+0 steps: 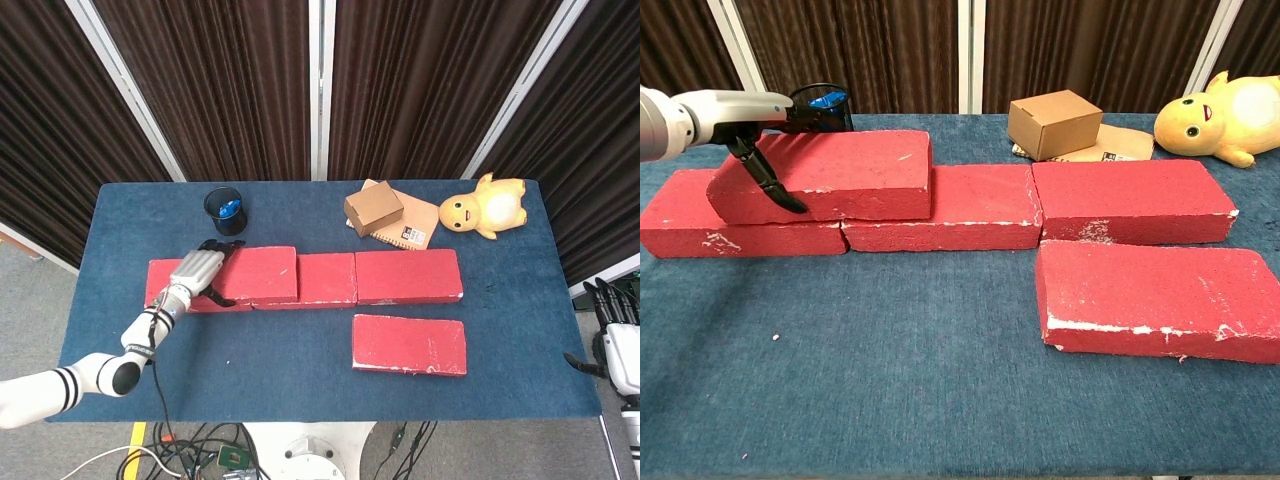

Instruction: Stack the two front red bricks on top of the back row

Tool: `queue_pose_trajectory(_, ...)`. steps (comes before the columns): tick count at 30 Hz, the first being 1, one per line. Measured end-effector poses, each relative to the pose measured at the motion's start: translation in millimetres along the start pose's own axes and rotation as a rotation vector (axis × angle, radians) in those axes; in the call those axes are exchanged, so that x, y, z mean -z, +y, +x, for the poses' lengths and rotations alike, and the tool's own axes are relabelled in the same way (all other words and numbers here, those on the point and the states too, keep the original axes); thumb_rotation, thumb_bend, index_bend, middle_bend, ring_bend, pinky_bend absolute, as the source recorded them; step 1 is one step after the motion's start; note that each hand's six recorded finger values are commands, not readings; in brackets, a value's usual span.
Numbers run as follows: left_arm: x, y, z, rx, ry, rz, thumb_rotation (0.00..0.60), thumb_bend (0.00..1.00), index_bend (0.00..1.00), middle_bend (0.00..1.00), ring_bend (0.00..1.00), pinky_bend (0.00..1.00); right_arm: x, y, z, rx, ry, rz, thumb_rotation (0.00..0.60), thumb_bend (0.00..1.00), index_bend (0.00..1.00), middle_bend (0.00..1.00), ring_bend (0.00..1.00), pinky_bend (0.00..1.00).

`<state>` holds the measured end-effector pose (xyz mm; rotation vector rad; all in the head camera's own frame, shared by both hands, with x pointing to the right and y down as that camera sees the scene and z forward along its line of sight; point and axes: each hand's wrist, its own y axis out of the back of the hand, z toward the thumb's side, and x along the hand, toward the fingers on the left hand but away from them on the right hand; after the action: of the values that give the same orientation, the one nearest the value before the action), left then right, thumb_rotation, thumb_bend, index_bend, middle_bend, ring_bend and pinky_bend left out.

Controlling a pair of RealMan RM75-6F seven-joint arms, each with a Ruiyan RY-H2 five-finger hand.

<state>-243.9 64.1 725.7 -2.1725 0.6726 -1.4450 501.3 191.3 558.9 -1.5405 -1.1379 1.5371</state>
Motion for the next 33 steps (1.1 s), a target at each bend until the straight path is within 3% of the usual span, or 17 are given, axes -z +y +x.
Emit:
queue_pose_trajectory(24, 0.7, -6.4, 4.6, 0.012, 0.006, 0.003, 0.6, 0.08, 0.02, 0.15, 0.13, 0.0, -0.5, -2.6, 0.1, -0.006, 0.004, 0.001, 0.6, 0.0, 0.0, 0.0, 0.0, 0.0)
queue_pose_trajectory(33, 2.1, -7.2, 3.5, 0.019, 0.011, -0.002, 0.6, 0.08, 0.02, 0.13, 0.02, 0.0, 0.4, -2.9, 0.2, -0.007, 0.0, 0.001, 0.6, 0.0, 0.0, 0.0, 0.0, 0.0)
